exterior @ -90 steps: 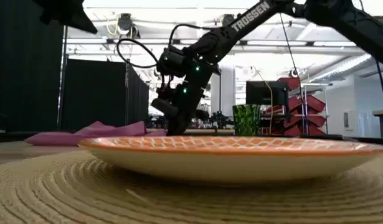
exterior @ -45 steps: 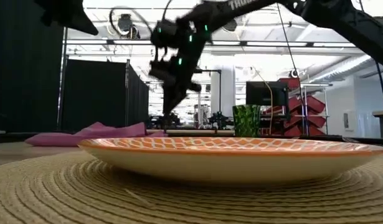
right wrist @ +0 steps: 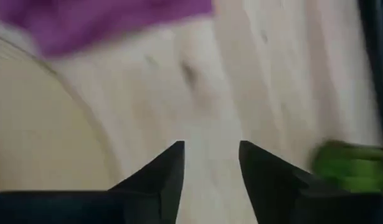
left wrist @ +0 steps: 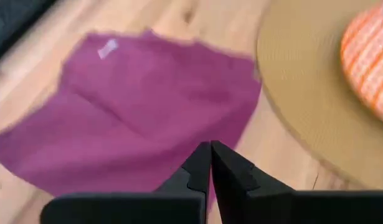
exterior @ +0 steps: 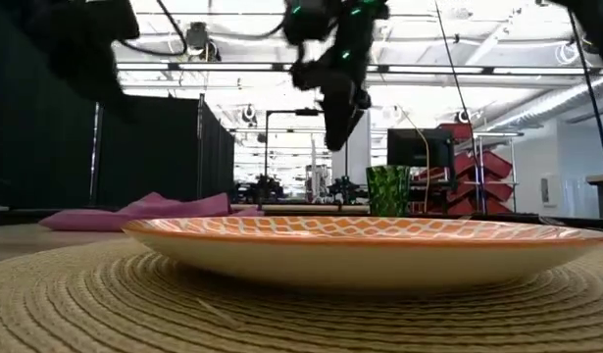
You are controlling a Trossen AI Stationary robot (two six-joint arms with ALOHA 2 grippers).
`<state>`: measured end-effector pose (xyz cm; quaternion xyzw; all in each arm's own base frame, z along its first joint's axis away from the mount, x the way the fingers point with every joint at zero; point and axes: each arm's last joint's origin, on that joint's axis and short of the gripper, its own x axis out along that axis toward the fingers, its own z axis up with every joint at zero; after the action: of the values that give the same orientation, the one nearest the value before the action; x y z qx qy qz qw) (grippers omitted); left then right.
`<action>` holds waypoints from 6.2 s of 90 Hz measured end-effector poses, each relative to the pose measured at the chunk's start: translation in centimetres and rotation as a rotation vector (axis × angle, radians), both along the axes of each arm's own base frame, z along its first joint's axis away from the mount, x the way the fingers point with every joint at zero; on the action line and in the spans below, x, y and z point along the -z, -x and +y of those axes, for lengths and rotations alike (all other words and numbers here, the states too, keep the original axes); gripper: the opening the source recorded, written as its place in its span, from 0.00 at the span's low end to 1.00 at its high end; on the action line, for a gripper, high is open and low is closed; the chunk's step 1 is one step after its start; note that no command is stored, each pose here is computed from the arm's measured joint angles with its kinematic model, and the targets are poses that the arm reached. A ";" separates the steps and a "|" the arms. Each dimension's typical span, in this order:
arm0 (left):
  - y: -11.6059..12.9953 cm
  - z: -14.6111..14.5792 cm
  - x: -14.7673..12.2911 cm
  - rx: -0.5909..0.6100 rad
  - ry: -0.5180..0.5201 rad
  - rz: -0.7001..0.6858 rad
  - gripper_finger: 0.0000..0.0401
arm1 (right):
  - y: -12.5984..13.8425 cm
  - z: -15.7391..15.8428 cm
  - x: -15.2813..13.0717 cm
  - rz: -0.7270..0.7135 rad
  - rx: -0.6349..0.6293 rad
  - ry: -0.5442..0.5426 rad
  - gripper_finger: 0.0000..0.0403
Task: Set table place
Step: Fold the purple table napkin
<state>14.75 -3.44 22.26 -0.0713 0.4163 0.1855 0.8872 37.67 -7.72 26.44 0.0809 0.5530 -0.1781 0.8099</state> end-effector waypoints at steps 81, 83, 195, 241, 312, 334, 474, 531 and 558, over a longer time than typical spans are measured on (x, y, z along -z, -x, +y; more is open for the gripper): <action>-5.0 -2.8 9.7 0.081 -0.146 0.209 0.00 | 3.9 3.1 5.3 -0.726 -0.055 -0.192 0.49; -5.0 -2.7 9.8 0.080 -0.149 0.216 0.00 | 3.9 3.1 5.3 -0.726 -0.055 -0.191 0.49; -8.6 -1.9 11.1 0.167 -0.163 0.354 0.00 | 4.1 2.1 5.4 -0.716 -0.018 -0.198 0.49; -3.4 -3.5 1.5 -0.169 0.079 -0.071 0.00 | 4.1 2.2 5.4 -0.717 -0.022 -0.227 0.49; 2.5 2.8 4.6 -0.917 0.467 -0.069 0.20 | 4.4 2.3 5.9 -0.658 -0.092 -0.259 0.49; 3.8 3.8 8.9 -0.911 0.548 -0.137 0.20 | 4.4 2.5 5.9 -0.656 -0.102 -0.269 0.49; 3.5 5.3 9.8 -0.852 0.431 0.074 0.20 | 4.4 2.5 5.9 -0.661 -0.120 -0.288 0.49; 2.0 5.3 8.3 -0.680 0.420 -0.020 0.00 | 4.4 2.5 5.8 -0.665 -0.120 -0.287 0.49; -0.3 5.7 3.0 -0.591 0.353 -0.162 0.00 | 4.6 2.4 5.4 -0.680 -0.116 -0.280 0.49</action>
<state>15.04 2.28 19.28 -0.3554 0.3315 0.3533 0.7993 33.12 -5.36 21.08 0.2140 0.2751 -0.0176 0.9371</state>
